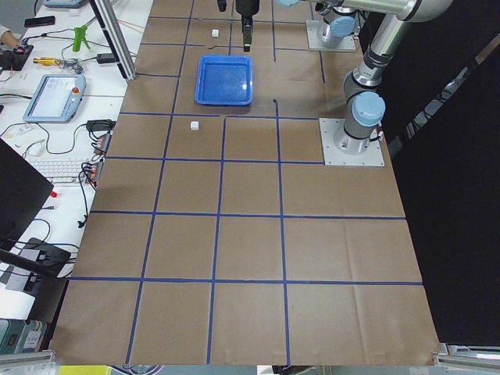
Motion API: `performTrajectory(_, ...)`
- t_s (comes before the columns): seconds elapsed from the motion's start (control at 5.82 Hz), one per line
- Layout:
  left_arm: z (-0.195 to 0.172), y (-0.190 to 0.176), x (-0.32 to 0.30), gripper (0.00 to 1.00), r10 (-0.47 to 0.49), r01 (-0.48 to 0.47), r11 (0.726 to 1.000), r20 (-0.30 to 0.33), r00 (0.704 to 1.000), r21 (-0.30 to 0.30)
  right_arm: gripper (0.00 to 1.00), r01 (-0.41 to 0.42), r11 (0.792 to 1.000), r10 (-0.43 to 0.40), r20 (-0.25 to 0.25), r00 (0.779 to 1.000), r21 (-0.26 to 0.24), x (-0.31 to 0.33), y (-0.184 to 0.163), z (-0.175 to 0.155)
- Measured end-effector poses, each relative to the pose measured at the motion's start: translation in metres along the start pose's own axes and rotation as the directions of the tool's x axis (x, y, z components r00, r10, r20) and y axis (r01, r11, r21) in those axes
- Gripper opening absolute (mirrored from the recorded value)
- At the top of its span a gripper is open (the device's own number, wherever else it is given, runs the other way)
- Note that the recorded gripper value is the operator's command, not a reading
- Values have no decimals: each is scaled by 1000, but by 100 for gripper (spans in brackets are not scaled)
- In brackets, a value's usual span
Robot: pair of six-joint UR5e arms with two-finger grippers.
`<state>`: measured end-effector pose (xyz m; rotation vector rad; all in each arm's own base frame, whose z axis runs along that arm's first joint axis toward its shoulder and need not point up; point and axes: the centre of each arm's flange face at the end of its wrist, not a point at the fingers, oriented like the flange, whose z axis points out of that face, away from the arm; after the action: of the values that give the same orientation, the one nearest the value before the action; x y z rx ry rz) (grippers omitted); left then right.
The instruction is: Assemble white blocks and place on blue tray
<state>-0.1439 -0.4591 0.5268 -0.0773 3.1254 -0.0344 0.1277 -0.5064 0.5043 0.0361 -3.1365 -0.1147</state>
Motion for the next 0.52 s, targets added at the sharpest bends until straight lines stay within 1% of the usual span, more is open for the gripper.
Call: performTrajectory(0.52,0,-1,-1,99,-3,3,1000,1,1000,0,100,9,1000,-9,0,1000,6,0,2,-3)
